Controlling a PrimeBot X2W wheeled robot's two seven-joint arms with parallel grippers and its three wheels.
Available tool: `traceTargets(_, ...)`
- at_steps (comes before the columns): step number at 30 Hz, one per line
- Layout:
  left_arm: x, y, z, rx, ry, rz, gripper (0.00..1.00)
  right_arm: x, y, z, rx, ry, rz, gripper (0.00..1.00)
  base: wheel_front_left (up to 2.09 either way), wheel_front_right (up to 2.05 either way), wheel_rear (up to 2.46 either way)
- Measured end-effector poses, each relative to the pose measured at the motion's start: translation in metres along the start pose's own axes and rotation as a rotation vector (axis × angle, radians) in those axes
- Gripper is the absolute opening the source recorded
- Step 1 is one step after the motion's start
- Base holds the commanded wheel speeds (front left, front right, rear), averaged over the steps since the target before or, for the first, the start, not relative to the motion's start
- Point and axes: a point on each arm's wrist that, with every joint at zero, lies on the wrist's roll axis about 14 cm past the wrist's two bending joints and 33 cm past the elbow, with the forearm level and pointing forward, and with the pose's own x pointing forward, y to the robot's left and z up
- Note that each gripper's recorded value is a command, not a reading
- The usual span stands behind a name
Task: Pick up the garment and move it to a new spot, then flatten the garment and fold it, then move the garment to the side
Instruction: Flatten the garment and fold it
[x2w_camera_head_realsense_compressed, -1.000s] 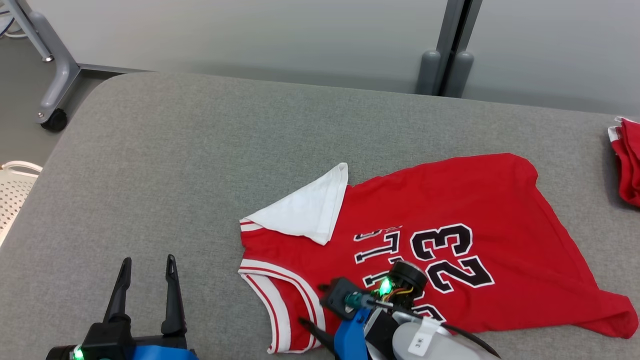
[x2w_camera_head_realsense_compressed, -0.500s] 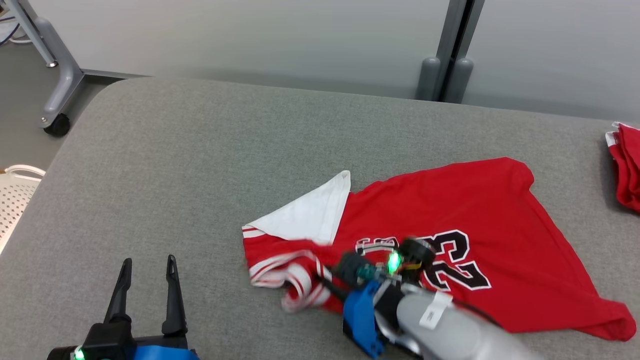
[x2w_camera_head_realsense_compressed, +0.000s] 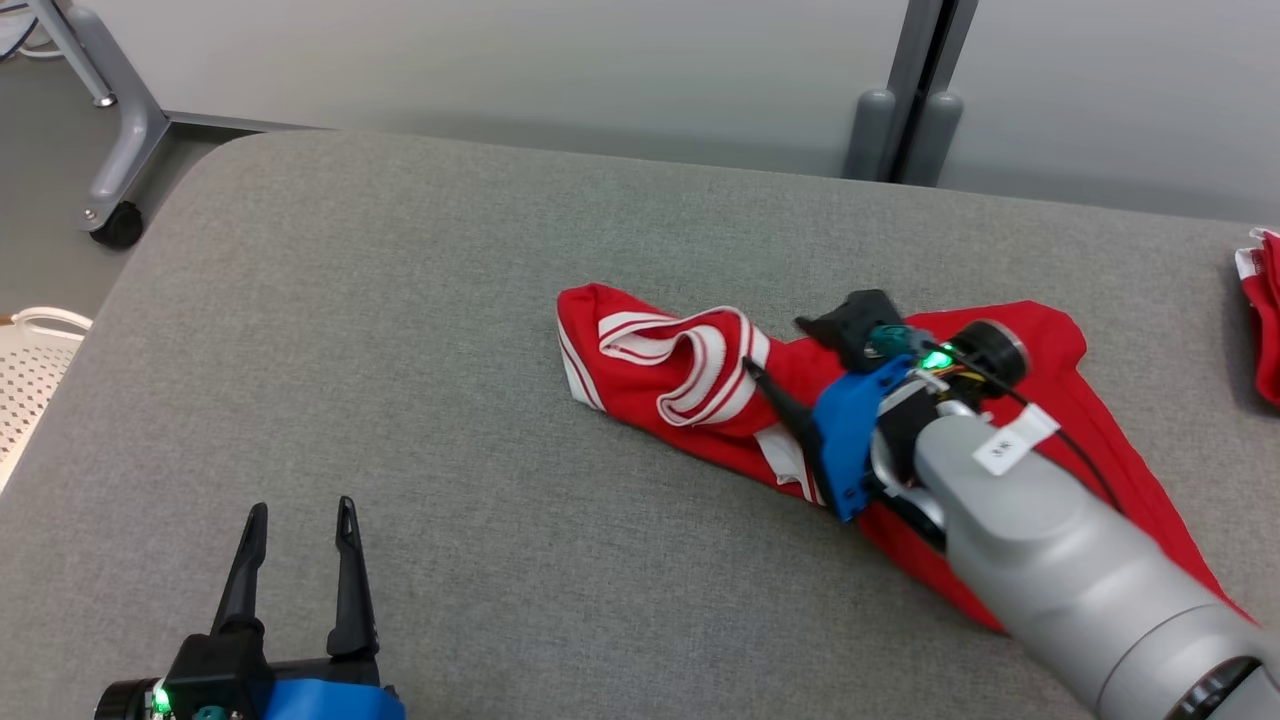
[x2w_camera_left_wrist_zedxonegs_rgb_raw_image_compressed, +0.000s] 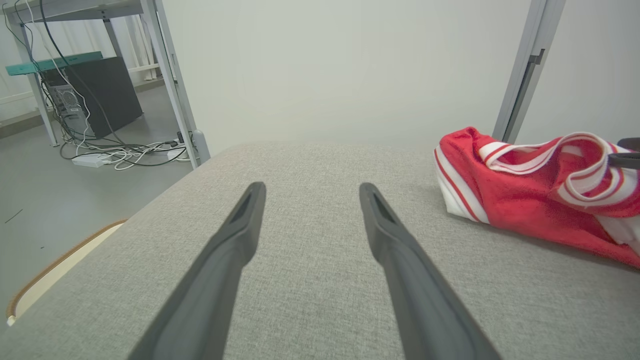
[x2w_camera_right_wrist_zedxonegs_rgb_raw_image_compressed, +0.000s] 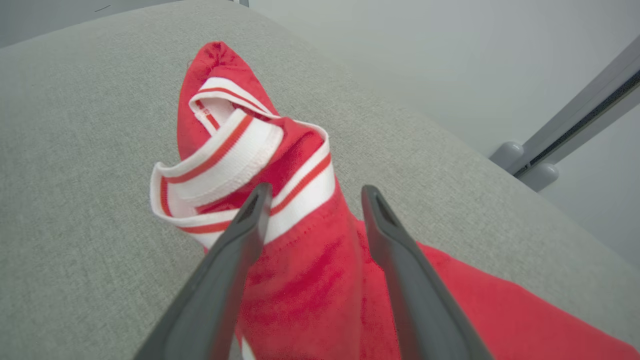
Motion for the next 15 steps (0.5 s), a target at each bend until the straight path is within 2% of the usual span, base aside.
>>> traceTargets(4,0.003,-0.001,-0.001,-0.004,0.002,-0.003,1.00,-0.006,-0.027,0.008,0.003,-0.068,-0.070,1.00,0.00,0.00,0.00)
traceTargets(9,0.005,-0.005,0.001,-0.007,-0.004,-0.015,1.00,-0.012,-0.024,0.015,0.008,-0.117,-0.070,1.00,0.00,0.00,0.00)
traceTargets(15,0.006,-0.011,0.006,-0.006,-0.023,-0.036,1.00,-0.036,-0.032,0.041,0.101,-0.285,-0.109,1.00,0.00,0.00,0.00)
